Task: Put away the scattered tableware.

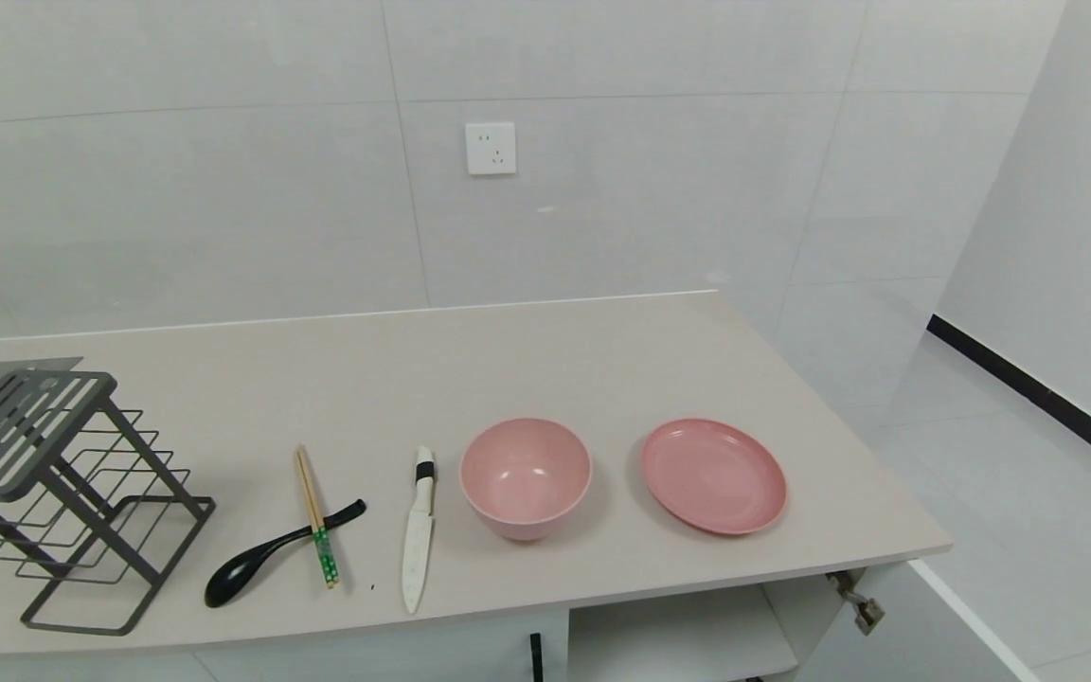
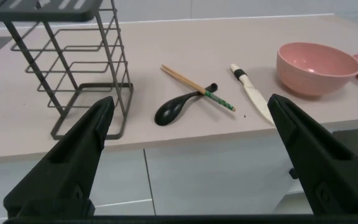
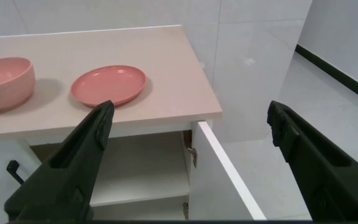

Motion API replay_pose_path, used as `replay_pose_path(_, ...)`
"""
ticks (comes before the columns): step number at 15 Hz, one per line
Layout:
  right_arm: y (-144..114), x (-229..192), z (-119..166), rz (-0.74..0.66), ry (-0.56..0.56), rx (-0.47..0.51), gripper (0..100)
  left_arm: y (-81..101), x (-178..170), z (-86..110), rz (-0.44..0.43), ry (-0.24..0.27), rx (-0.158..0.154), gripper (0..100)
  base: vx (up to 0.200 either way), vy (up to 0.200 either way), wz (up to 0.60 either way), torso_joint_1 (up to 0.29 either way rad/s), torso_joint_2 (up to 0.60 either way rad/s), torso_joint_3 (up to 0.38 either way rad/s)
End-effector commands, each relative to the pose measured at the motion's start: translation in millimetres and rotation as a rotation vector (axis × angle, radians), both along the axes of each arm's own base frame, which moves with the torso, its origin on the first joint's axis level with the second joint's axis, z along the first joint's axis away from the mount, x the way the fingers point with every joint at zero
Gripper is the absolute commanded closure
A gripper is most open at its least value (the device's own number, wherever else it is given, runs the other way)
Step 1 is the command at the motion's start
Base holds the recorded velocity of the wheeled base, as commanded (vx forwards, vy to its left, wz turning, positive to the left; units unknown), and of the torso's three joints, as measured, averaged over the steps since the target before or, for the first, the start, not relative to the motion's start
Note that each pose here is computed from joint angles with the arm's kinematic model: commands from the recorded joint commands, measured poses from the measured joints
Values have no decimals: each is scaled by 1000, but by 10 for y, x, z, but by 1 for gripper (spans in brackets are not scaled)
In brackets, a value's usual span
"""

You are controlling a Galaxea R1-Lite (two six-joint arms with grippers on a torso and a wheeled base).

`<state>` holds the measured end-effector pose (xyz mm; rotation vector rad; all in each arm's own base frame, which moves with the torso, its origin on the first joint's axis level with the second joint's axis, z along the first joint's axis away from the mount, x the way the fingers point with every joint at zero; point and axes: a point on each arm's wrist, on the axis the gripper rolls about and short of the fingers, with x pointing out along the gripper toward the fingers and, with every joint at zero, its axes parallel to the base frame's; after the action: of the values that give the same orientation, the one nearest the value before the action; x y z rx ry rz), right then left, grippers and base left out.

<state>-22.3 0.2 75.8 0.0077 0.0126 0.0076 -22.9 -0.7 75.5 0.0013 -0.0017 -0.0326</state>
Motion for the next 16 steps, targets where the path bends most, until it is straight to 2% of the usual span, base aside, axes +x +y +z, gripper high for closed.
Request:
replay_pose_path(1, 0, 1, 1, 0, 1, 0, 0, 0, 1, 0, 0, 2, -1, 0, 0, 0, 0, 222, -486, -242)
replay_pose_path(2, 0, 1, 0, 0, 3, 0, 0, 0, 1, 0, -1, 2, -1, 0, 0, 0, 0, 105, -227, -90)
replay_pose_path(5, 0, 1, 0, 0, 3, 0, 0, 0, 1, 1, -1, 0, 0, 0, 200, 0, 0, 23, -43, -23)
replay_pose_path(16, 0, 1, 1, 0, 1, 0, 0, 0, 1, 1, -1, 0, -3, 0, 0, 0, 0, 0, 0, 0)
